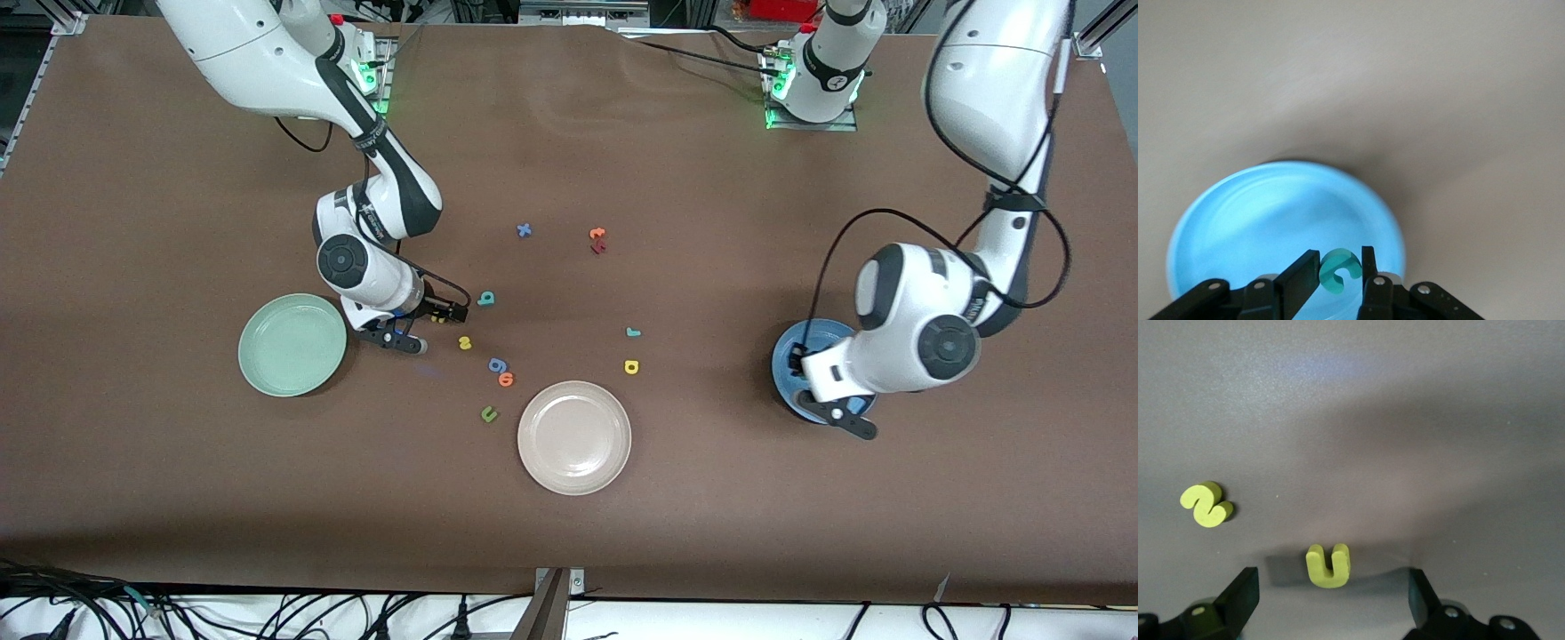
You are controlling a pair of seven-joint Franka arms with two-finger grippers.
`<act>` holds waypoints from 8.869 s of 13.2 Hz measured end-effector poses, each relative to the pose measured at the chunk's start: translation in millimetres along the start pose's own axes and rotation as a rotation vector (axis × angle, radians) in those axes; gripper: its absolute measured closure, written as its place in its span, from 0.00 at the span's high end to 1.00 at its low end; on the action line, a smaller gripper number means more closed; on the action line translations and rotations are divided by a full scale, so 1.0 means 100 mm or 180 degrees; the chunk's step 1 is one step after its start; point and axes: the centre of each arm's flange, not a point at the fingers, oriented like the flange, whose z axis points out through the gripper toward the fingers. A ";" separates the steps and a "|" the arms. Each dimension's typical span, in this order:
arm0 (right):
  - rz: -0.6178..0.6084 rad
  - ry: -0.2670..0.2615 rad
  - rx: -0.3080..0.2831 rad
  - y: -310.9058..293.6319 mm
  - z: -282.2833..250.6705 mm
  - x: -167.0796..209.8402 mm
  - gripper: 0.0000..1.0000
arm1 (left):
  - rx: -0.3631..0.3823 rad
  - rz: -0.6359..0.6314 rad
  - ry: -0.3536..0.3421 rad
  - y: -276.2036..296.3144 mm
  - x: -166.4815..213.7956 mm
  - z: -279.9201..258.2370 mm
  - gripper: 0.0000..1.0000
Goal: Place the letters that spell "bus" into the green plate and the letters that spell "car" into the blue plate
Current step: 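Drop the teal c on the blue plate while the right gripper lowers, then grasp the yellow u with the right gripper while the left gripper reaches, then drop the yellow u on the green plate while the left gripper grasps teal j, then drop the teal j on the blue plate while the right gripper reaches, then grasp the yellow 2 with the right gripper while the left gripper reaches, then drop the yellow 2 on the green plate while the left gripper grasps yellow a, then drop the yellow a on the blue plate while the right gripper reaches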
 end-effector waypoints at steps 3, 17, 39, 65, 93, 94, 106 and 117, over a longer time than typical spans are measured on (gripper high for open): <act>-0.0004 0.0013 0.0009 -0.02 -0.02 0.00 0.74 | -0.0045 0.0064 -0.0059 -0.13 -0.08 0.13 0.43; -0.0007 0.0065 0.0045 -0.05 -0.08 0.03 0.27 | 0.0063 -0.0268 0.0300 2.56 0.64 0.48 1.00; -0.1203 -0.0119 -0.0527 1.99 -0.57 1.07 0.42 | 0.0157 -0.0265 0.0103 3.10 0.57 1.15 0.31; -0.1152 0.0645 -0.0285 -0.60 -0.16 0.26 0.99 | 0.0937 0.0554 -0.0126 2.05 0.69 0.18 1.00; -0.1749 0.0249 -0.0362 0.20 -0.72 0.82 0.22 | 0.0164 0.0164 0.0433 2.98 1.07 1.11 0.29; -0.1829 0.0180 -0.0375 0.47 -0.87 0.95 0.22 | 0.0165 0.0162 0.0424 2.98 1.07 1.10 0.29; -0.2083 -0.0170 -0.0395 1.86 -0.92 1.44 0.34 | 0.0185 0.0286 -0.0378 0.43 0.44 -0.15 0.28; -0.0876 0.0030 -0.0065 0.02 -0.88 0.60 1.00 | 0.0053 0.0563 -0.0378 0.15 0.30 -0.31 1.00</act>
